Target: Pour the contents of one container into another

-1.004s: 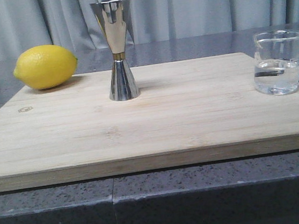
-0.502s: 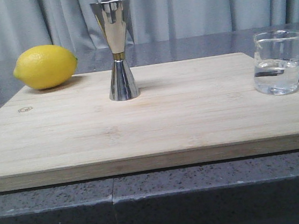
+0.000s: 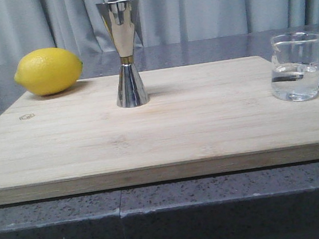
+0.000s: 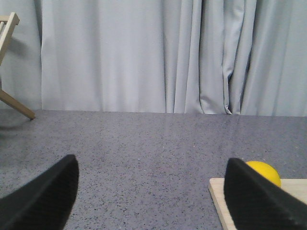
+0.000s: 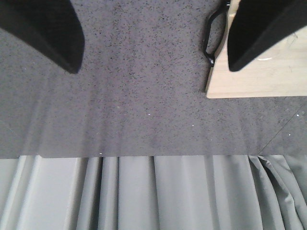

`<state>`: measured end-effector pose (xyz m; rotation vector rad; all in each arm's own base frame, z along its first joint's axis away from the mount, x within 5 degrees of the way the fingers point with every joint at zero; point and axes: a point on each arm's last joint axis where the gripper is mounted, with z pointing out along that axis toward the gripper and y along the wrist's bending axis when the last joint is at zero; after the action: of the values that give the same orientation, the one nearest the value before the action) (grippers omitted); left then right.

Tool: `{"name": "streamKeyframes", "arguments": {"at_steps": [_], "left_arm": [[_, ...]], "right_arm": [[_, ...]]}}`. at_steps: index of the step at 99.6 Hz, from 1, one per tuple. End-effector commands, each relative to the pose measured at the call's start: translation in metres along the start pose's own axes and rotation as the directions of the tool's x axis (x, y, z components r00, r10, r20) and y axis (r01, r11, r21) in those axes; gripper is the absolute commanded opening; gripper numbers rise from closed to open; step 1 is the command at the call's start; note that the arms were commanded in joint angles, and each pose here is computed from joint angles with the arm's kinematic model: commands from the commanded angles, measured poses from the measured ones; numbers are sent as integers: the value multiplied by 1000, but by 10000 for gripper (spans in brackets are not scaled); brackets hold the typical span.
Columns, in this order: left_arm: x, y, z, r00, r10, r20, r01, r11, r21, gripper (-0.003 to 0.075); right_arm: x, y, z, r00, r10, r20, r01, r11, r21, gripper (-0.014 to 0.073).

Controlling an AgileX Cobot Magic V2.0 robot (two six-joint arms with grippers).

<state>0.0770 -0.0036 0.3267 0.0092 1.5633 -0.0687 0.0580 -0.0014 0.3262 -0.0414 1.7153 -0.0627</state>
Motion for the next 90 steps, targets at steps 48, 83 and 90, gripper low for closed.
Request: {"name": "streamKeyframes", "arguments": {"at_steps": [48,83,90], "left_arm": [[-33,-3,33,960,73,-272,-69,997,25,629],[-24,-38,81,834,248,-494,0,894,449,629],[-18,-46,90,825,286,-488,31,838,544,629]], "right_arm": [[-25,-1,-1,1000,24,-3,-24,1000,-3,650],[-20,0,9,996,34,-77,-35,999,-12,650],[-21,0,9,997,34,-75,-35,999,-12,650]]}}
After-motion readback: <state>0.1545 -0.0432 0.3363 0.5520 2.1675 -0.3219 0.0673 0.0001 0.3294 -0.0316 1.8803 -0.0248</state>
